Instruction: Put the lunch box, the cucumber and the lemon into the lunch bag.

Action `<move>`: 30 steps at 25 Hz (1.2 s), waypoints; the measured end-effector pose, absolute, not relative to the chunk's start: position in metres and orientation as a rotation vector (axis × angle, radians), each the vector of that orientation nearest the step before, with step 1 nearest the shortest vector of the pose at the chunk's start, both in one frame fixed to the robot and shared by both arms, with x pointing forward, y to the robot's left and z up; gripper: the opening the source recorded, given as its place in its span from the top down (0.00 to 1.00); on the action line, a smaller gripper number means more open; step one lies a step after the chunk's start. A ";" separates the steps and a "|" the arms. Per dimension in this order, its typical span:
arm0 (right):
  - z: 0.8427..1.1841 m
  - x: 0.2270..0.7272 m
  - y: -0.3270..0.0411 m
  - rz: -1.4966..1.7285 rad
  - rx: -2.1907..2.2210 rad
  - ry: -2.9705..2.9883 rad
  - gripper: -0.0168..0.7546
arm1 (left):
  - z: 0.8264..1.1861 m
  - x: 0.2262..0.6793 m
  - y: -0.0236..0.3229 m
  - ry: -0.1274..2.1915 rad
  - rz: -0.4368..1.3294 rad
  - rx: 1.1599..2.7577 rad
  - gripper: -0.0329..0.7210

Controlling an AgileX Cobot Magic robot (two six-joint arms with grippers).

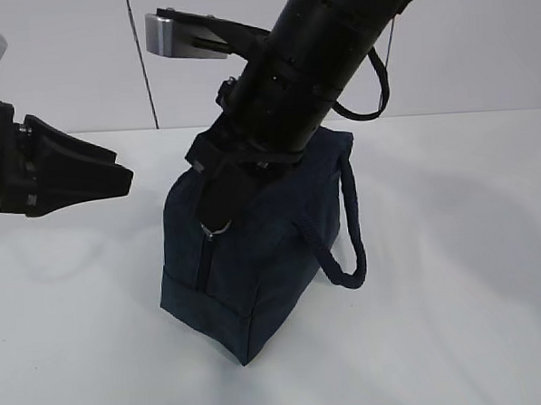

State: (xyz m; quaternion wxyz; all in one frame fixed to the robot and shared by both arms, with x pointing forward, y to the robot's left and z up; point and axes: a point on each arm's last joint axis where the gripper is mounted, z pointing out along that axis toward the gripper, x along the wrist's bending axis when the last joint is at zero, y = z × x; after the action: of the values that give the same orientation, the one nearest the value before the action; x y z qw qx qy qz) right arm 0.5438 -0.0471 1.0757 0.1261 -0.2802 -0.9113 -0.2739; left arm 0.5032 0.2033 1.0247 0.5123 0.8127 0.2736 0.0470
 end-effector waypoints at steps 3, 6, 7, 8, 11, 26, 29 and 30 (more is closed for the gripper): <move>1.076 0.543 -0.046 -0.811 -0.797 -2.651 0.95 | 1.023 0.504 0.203 0.652 0.114 1.957 0.44; 1.077 0.542 -0.045 -0.832 -0.779 -2.632 0.95 | 1.013 0.507 0.199 0.645 0.084 1.973 0.44; 1.077 0.542 -0.044 -0.837 -0.773 -2.628 0.95 | 1.010 0.507 0.194 0.624 0.071 1.986 0.44; 1.077 0.542 -0.044 -0.841 -0.772 -2.621 0.95 | 1.007 0.507 0.190 0.604 0.058 1.996 0.44; 1.077 0.542 -0.044 -0.845 -0.769 -2.618 0.95 | 1.001 0.505 0.178 0.545 0.044 2.020 0.44; 1.077 0.542 -0.044 -0.854 -0.760 -2.623 0.95 | 0.993 0.507 0.170 0.525 0.001 1.988 0.80; 1.077 0.542 -0.044 -0.854 -0.759 -2.622 0.95 | 0.993 0.506 0.169 0.518 -0.009 1.984 0.87; 1.077 0.542 -0.043 -0.856 -0.757 -2.622 0.95 | 0.994 0.506 0.169 0.516 -0.013 1.983 0.89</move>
State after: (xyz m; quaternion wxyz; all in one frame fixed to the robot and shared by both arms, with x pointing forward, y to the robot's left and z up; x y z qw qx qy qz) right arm 0.5417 -0.0434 1.0773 0.1403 -0.2622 -0.9076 -0.2964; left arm 0.5061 0.1691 0.9936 0.5197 0.8269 0.2150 -0.0053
